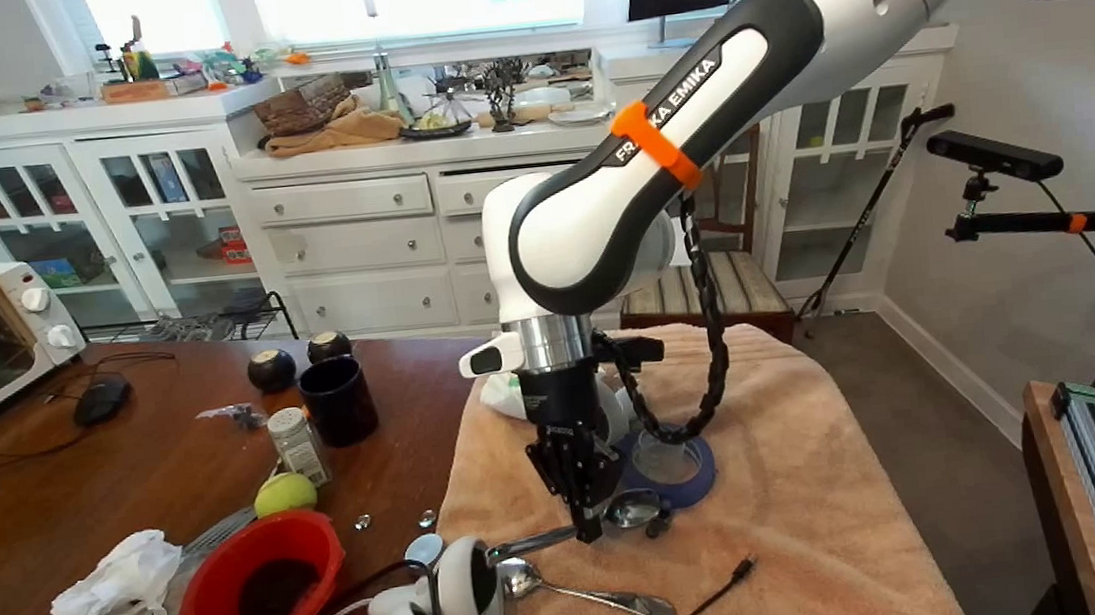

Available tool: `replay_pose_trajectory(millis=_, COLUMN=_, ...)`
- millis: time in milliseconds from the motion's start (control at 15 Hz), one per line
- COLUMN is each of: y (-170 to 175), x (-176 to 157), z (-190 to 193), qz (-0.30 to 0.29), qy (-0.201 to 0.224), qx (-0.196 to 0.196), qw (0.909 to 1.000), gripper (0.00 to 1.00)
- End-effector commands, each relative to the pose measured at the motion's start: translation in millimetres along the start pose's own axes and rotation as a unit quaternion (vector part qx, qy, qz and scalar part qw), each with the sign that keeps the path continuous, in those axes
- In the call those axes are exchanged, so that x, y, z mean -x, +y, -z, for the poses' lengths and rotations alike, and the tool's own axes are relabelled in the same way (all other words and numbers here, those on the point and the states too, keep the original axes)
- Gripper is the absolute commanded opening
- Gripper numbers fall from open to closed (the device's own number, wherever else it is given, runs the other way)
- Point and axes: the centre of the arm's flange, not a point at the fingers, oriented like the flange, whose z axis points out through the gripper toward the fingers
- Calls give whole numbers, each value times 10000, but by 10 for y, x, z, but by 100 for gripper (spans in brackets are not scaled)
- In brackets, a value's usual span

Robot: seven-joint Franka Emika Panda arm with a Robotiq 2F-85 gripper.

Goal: Use one silver spoon to place the toy car in the glass cup.

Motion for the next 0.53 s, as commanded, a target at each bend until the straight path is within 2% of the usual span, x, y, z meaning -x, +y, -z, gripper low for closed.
replay_pose_trajectory(millis=0, y=-1, x=-4, z=0, qz=4, qy=-3, qx=-1, qw=10000, gripper=1)
replay_pose_trajectory(millis=133, y=-28, x=23, z=-40, qz=246, qy=-31, qx=68, qw=9997, gripper=1)
replay_pose_trajectory(millis=267, y=-38, x=65, z=-82, qz=809, qy=-52, qx=374, qw=9960, gripper=1)
replay_pose_trajectory(millis=467, y=-39, x=28, z=-157, qz=1320, qy=13, qx=325, qw=9907, gripper=1)
